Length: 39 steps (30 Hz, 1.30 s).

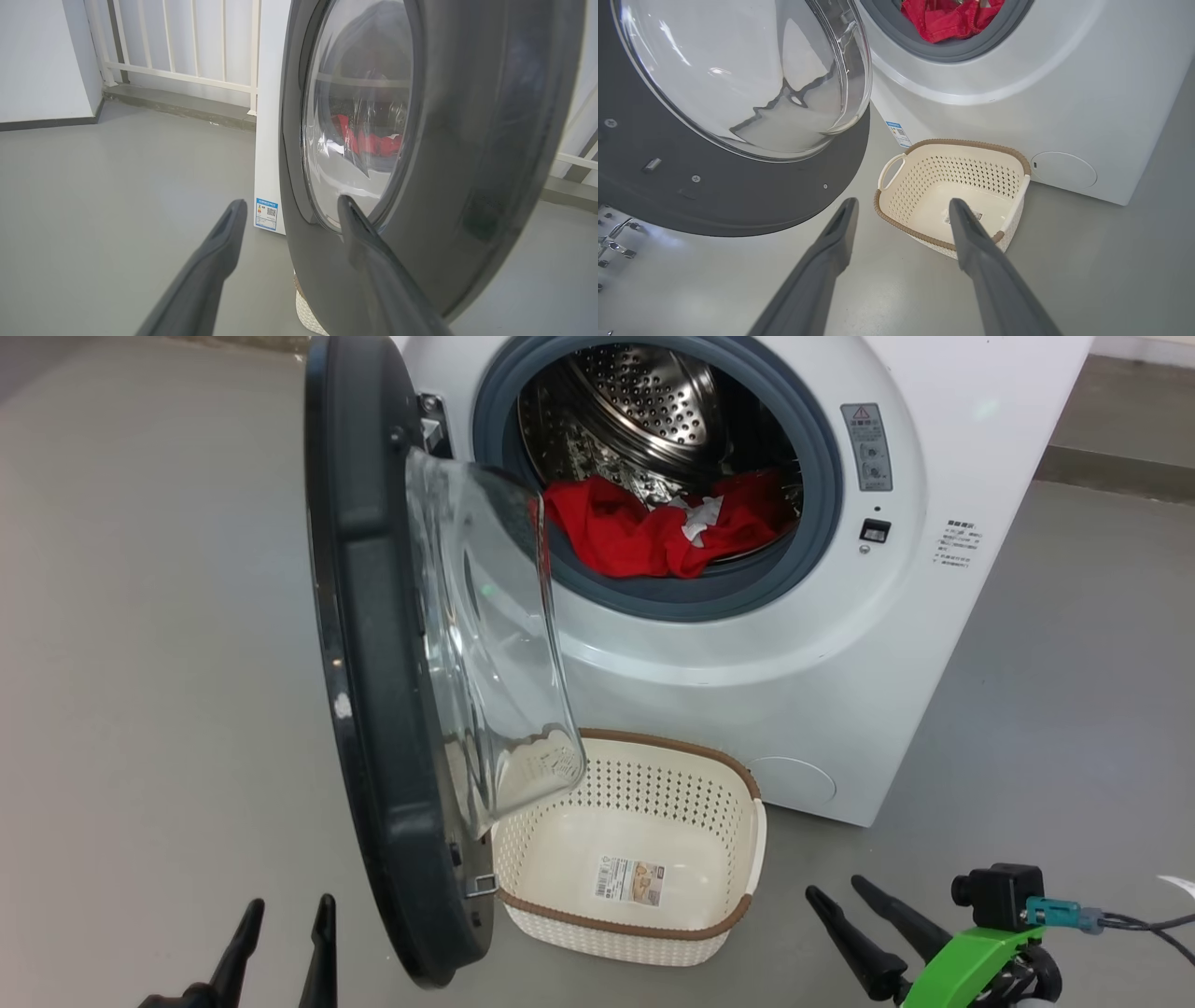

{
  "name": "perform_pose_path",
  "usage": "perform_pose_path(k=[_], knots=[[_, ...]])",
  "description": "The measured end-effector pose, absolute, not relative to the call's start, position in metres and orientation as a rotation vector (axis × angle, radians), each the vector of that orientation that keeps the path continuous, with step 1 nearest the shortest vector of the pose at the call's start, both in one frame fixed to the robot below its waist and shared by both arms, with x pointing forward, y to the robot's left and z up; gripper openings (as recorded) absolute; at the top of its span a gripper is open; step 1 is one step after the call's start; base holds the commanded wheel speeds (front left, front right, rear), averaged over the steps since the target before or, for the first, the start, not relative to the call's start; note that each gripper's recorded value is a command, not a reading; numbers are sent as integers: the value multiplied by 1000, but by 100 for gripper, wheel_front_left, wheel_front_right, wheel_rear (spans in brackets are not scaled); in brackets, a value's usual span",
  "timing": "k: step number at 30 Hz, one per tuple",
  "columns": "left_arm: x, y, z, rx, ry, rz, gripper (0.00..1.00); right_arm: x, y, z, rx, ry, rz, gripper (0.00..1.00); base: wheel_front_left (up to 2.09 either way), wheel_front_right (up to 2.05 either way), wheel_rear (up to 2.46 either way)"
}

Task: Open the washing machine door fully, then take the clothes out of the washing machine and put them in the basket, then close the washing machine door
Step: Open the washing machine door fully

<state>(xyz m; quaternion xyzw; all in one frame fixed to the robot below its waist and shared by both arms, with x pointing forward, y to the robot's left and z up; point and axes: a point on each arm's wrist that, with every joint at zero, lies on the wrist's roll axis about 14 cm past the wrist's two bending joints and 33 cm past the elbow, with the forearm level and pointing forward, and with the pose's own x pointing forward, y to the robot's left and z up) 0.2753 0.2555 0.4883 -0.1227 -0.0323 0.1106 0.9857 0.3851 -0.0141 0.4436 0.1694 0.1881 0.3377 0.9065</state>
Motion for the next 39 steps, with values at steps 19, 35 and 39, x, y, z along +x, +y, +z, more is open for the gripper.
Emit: perform_pose_path(k=[19,35,39], knots=[[276,256,486,-245,-55,224,100,413,-26,505,193,35,637,100,0,0,0],[275,257,486,-246,-57,230,100,400,-48,476,153,84,537,100,0,0,0],[275,257,486,-246,-55,229,100,402,-51,477,145,77,526,100,0,0,0]])
